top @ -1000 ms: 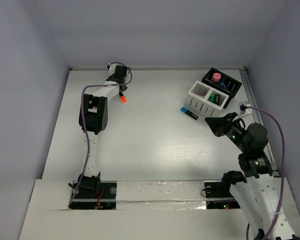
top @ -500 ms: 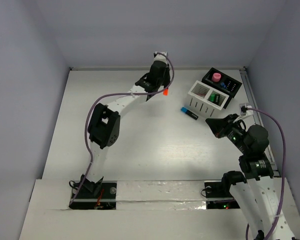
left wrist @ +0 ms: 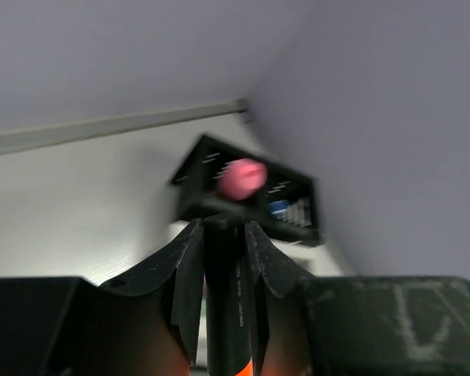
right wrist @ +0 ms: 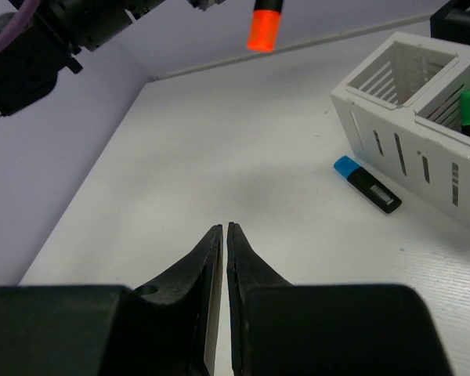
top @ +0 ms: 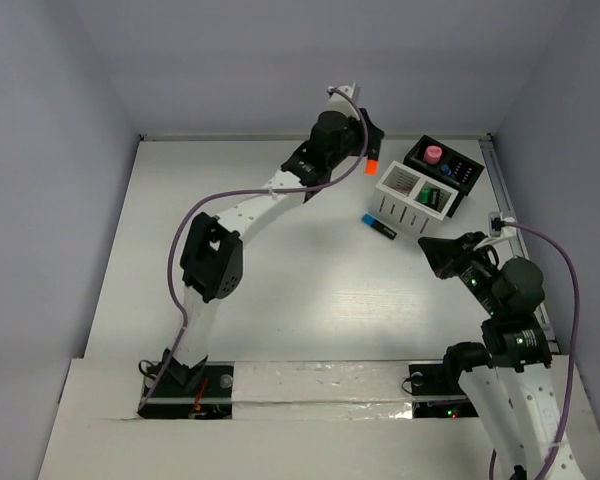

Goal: Sort the stationery into containers
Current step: Place the pen in the storage box.

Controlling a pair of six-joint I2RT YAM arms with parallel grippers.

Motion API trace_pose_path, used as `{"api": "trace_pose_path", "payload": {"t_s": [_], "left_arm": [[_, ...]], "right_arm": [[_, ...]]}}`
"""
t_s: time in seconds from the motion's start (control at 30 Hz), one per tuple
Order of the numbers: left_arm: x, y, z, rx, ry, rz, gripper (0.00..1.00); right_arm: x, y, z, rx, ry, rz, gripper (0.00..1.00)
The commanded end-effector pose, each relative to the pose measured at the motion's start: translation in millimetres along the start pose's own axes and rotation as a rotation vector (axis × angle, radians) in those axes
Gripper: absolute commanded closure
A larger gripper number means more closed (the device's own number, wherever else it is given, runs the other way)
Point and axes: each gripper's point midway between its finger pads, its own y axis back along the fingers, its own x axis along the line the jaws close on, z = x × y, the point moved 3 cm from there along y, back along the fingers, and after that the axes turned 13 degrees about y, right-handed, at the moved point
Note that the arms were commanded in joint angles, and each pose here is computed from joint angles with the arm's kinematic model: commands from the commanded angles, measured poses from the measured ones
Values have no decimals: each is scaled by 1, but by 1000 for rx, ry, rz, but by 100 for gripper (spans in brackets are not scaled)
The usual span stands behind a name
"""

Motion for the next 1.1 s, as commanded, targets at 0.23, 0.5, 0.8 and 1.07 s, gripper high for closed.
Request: {"api": "trace_pose_path", "payload": {"t_s": [0.23, 0.5, 0.8, 1.07], "left_arm": [[-121, -33, -38, -92, 111, -503, 100], [-131, -59, -72, -125, 132, -652, 100], [-111, -73, -98, -127, 135, -669, 100], [-100, -79, -109, -130, 96, -653, 100]], "right_arm": [[7, 22, 42, -142, 45, -56, 88], [10, 27, 48, -170, 44, -51, 88], [14, 21, 47, -168, 22, -17, 88], [11, 20, 46, -174, 22, -26, 88]]}}
